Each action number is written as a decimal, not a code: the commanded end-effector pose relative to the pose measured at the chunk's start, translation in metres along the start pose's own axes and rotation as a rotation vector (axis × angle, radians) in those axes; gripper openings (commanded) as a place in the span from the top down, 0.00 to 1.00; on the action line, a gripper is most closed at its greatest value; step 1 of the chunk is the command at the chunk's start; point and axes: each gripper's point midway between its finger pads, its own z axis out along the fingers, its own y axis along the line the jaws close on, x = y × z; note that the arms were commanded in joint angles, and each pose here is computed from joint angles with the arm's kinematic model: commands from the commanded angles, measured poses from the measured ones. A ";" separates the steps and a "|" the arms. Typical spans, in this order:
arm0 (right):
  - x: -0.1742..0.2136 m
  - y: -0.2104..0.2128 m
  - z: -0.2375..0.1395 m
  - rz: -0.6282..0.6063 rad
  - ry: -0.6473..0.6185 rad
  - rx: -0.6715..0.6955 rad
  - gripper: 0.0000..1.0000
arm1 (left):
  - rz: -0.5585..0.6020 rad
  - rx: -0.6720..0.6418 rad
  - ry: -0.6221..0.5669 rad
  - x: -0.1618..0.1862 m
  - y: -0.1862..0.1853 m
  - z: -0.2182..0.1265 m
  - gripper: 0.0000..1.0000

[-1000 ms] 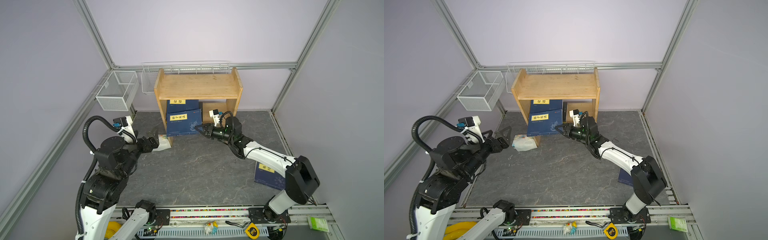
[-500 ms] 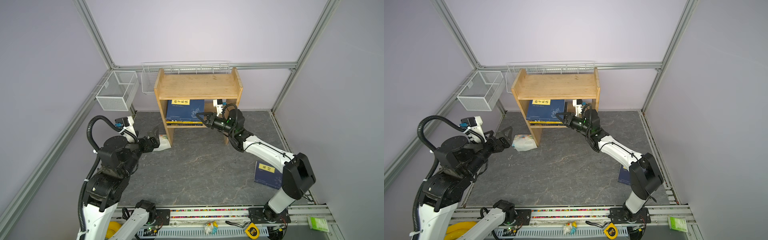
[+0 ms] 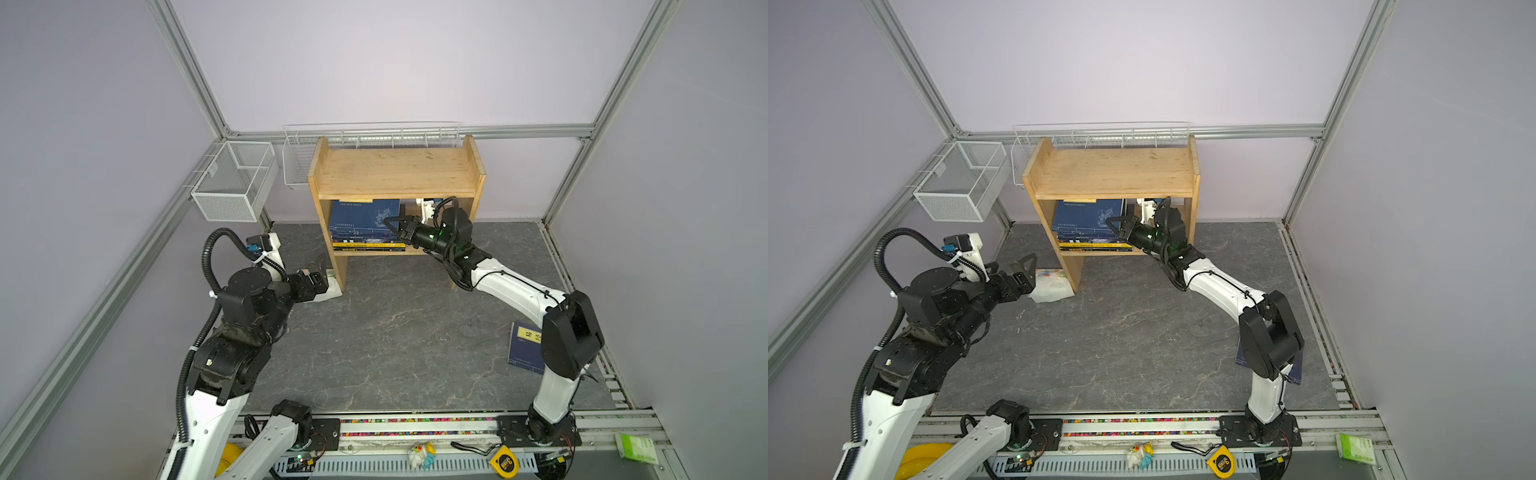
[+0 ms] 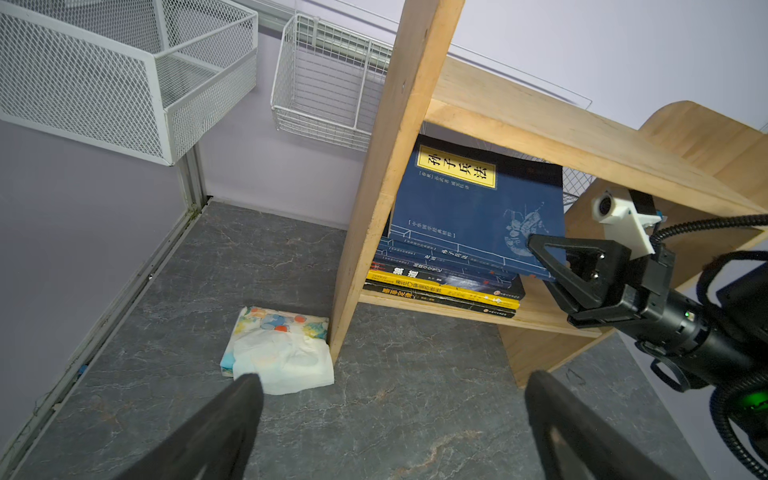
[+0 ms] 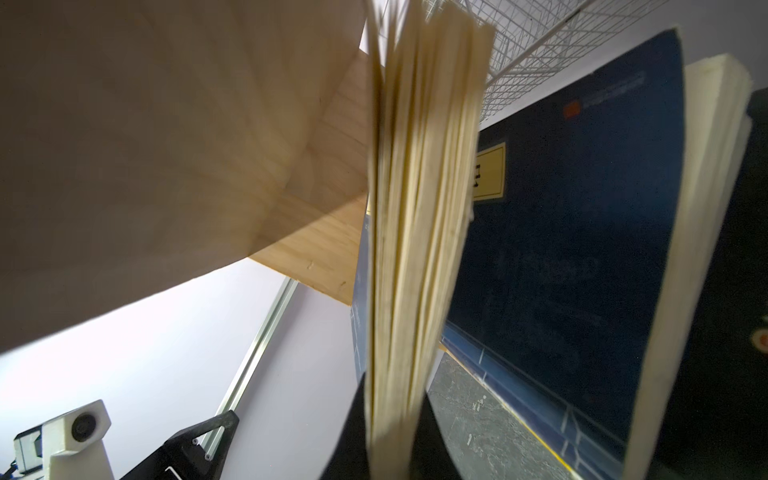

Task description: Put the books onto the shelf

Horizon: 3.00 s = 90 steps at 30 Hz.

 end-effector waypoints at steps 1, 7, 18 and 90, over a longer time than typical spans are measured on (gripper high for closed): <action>-0.018 0.019 0.002 -0.055 -0.030 -0.053 0.93 | -0.013 -0.002 -0.051 -0.006 0.000 0.008 0.01; -0.023 0.008 0.006 -0.082 -0.025 -0.006 0.93 | -0.025 0.001 -0.071 -0.009 -0.002 0.021 0.01; -0.019 -0.010 0.017 -0.093 0.043 0.044 0.93 | -0.036 -0.010 -0.053 -0.003 0.002 0.036 0.01; 0.006 -0.097 0.024 -0.015 0.126 0.288 0.90 | -0.296 0.019 0.144 0.075 0.039 0.214 0.01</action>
